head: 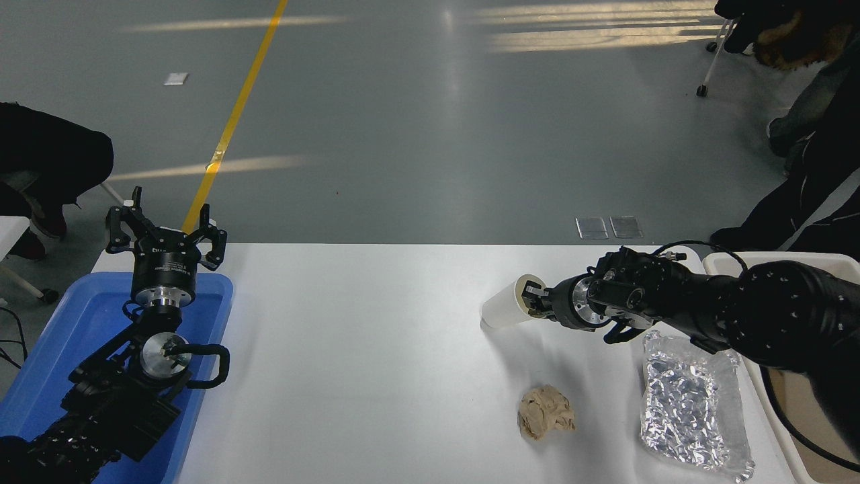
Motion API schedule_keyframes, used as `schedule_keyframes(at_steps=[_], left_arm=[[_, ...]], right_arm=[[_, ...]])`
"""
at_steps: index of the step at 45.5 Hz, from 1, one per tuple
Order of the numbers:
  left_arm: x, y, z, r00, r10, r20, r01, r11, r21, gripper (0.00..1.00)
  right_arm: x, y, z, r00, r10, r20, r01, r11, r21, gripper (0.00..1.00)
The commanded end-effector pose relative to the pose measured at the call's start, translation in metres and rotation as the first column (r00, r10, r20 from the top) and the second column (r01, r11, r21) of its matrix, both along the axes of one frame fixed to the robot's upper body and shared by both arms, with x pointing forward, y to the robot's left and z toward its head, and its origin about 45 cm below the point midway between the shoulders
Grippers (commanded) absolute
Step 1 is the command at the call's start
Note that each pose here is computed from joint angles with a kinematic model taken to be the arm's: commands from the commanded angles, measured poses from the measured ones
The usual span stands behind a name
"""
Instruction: Pick up paper cup place in dustbin
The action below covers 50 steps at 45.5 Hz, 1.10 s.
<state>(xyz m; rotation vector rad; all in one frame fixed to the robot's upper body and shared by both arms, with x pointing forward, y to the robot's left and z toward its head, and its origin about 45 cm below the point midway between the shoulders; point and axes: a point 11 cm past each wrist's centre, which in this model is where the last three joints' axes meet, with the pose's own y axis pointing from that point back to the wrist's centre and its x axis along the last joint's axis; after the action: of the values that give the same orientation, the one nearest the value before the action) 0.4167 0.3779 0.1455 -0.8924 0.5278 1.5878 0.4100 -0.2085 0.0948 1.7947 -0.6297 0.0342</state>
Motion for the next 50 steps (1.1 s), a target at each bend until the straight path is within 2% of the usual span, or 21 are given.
schedule_keyframes(at_steps=[1,10,15,24,37,43,50], left_arm=[[0.0,0.0,0.0,1.0,-0.001,0.0,0.001,1.0,0.0,0.99],[0.0,0.0,0.0,1.0,0.002,0.001,-0.002,1.0,-0.001,0.99],[0.0,0.0,0.0,1.0,-0.001,0.0,0.001,1.0,0.0,0.99],[0.0,0.0,-0.001,1.0,0.001,-0.001,-0.001,1.0,-0.001,0.99],[-0.001,0.001,-0.001,1.0,0.003,-0.002,-0.003,1.0,-0.001,0.99],[-0.001,0.001,-0.001,1.0,0.004,-0.001,-0.004,1.0,-0.001,0.99],[-0.001,0.002,-0.001,1.0,0.005,-0.001,-0.005,1.0,0.0,0.99]], right_arm=[[0.003,0.025,0.024,0.999,0.045,-0.002,-0.045,0.998,0.034,0.0],[-0.017,0.064,0.073,0.982,0.182,-0.055,-0.179,0.983,0.051,0.0],[-0.023,0.035,0.128,0.982,0.178,-0.057,-0.176,0.984,0.035,0.0],[-0.063,-0.001,0.237,0.972,0.226,-0.059,-0.225,0.974,0.017,0.0],[-0.097,-0.016,0.367,0.958,0.287,-0.023,-0.287,0.958,-0.01,0.0],[-0.111,-0.018,0.398,0.951,0.31,-0.022,-0.31,0.95,-0.024,0.0],[-0.112,-0.026,0.407,0.958,0.285,-0.003,-0.285,0.957,-0.044,0.0]])
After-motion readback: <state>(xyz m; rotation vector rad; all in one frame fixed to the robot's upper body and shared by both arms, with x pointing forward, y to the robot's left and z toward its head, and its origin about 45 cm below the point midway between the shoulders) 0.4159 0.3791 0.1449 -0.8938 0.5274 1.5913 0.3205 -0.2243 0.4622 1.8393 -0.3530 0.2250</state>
